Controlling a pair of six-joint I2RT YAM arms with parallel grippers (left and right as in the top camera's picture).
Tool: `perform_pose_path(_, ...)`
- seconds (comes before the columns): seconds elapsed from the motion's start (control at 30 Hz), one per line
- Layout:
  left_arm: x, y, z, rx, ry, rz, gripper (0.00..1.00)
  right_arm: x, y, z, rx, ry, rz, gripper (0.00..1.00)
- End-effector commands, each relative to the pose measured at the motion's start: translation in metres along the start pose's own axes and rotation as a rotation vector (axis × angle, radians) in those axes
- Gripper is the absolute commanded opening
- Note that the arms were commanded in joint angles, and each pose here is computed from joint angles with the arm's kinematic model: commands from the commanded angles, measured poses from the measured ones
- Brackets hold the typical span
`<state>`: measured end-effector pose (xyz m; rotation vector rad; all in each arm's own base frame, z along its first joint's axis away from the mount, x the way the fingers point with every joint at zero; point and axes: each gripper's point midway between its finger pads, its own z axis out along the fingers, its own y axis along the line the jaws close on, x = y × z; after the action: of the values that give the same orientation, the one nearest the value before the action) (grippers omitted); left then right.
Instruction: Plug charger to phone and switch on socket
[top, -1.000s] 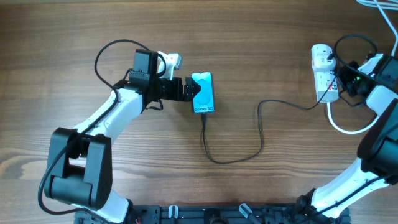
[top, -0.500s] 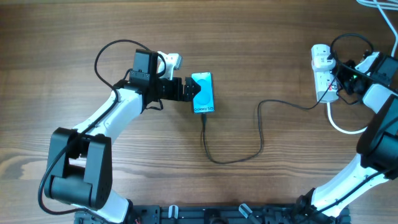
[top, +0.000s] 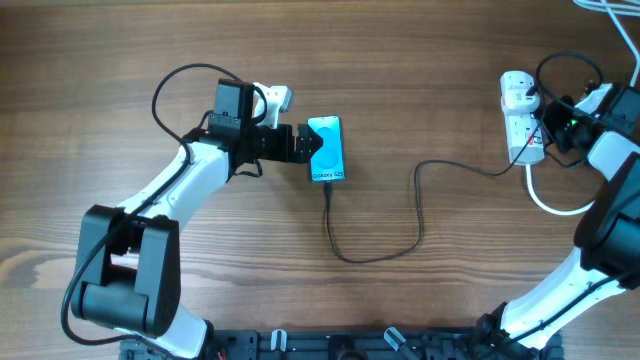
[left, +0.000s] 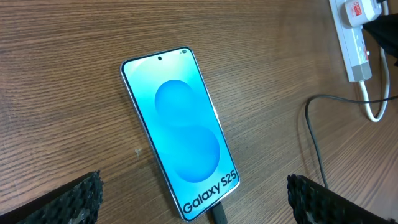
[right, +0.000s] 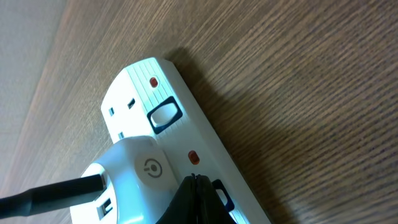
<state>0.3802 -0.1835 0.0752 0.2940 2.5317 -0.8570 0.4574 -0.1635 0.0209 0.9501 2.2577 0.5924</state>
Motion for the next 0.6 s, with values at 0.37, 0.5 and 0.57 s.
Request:
perform_pose_path(0.37,0.001,-0.003,-0.004,-0.001,-0.002,0.002,1.00,0.062,-0.001,0.016,-0.032,0.204,0.074,0.04)
perform_pose_path(0.5,0.006,-0.003,-0.004,-0.005,0.017,-0.010,1.00,0.063,-0.014,0.014,0.043,0.200,0.114,0.04)
perform_pose_path(0.57,0.009,-0.002,-0.004,-0.008,0.031,-0.018,1.00,0.064,-0.019,0.010,0.072,0.202,0.140,0.04)
